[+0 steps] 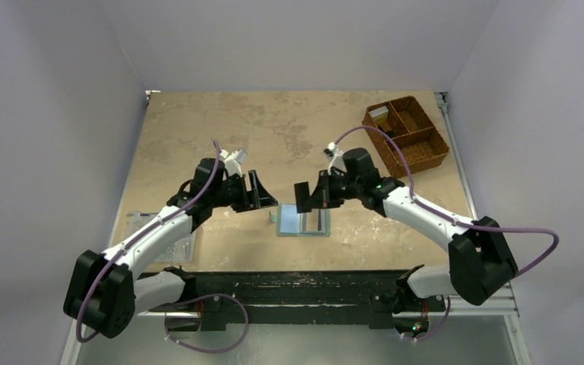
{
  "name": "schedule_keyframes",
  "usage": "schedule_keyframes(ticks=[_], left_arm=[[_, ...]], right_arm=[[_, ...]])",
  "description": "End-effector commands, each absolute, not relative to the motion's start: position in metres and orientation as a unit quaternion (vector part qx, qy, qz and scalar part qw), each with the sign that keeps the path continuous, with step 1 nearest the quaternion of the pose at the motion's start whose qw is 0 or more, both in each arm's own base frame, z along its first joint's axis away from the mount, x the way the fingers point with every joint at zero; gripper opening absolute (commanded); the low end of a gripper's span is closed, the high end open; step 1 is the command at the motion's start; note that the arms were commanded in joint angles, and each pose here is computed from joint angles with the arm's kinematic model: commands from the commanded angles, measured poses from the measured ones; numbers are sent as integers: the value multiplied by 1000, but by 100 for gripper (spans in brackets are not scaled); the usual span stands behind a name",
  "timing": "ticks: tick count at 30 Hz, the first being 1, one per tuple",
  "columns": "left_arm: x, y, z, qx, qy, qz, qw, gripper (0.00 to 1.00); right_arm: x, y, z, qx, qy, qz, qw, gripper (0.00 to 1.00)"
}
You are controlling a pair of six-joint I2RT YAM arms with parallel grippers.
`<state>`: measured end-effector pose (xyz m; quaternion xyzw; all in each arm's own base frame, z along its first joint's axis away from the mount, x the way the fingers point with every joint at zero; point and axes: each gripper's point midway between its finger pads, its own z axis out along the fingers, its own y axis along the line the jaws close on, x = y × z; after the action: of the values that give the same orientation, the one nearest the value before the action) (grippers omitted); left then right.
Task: Put the credit cards into the card holder
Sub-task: Pick up the credit card from the center of the board.
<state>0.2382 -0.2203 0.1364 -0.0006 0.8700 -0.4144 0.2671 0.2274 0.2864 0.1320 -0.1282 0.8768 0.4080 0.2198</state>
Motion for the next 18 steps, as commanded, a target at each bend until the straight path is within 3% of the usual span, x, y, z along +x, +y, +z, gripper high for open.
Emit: schedule_keyframes(ticks=[1,6,14,18], left_arm=[[240,-245,143,41,843,-478,242,66],[235,-269,153,56,791,-572,211,68],[228,-278,161,40,752,-631,186,70],[228,-280,168,34,737,-649,186,65]], right_arm=[[220,263,116,-146,872,434,174,0],[216,273,133,-155,831,499,191,0],[213,283,154,-135,786,570,198,0],[212,287,174,-135,758,601,212,0]])
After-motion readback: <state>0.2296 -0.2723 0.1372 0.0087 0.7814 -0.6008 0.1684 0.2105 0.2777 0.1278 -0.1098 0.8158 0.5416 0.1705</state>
